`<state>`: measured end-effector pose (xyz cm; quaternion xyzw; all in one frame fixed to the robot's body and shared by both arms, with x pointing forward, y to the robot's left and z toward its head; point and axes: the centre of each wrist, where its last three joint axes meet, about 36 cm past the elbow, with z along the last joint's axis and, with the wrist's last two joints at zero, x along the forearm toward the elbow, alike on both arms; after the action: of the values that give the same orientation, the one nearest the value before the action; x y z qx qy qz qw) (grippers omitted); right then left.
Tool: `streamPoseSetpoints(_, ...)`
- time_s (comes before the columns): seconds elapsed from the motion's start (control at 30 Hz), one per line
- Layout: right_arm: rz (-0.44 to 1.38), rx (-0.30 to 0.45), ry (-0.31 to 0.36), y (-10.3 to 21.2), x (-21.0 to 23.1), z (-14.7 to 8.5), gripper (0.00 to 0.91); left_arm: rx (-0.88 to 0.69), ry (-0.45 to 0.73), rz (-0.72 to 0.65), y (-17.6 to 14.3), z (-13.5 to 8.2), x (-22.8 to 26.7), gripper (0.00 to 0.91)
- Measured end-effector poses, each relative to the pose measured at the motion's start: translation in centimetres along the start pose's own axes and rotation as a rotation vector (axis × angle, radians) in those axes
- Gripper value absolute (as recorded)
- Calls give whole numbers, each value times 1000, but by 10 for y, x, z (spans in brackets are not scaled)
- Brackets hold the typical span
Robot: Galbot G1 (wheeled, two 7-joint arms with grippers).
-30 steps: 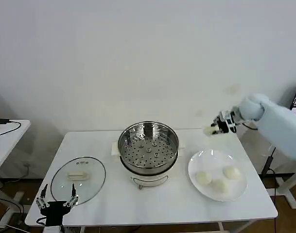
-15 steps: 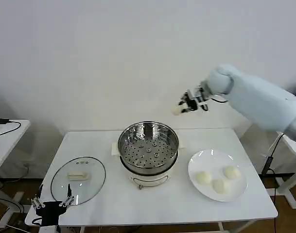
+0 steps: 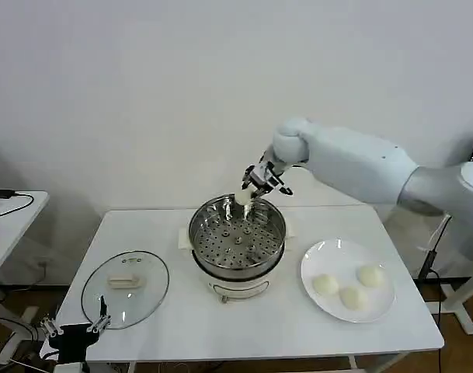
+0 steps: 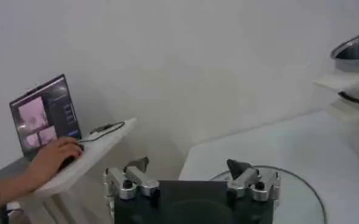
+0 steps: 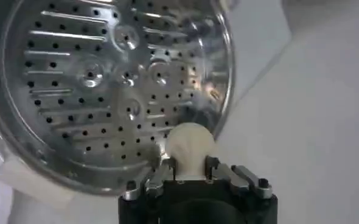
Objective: Take steamed baozi put them in steamer then cover it.
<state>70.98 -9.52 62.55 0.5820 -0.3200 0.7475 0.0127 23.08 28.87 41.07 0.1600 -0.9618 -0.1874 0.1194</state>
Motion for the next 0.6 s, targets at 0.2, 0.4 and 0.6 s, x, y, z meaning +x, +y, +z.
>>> streamPoseSetpoints(0.2,-3,92,-39,2,-25,-7,333,1,3,-1,-1,2,-2,907)
streamPoseSetpoints(0.4,-15,153,-58,4,-43,-6,333,0,8,-1,0,4,-2,907)
streamPoseSetpoints(0.6,-28,188,-64,6,-54,-2,333,1,9,-5,0,4,-2,907)
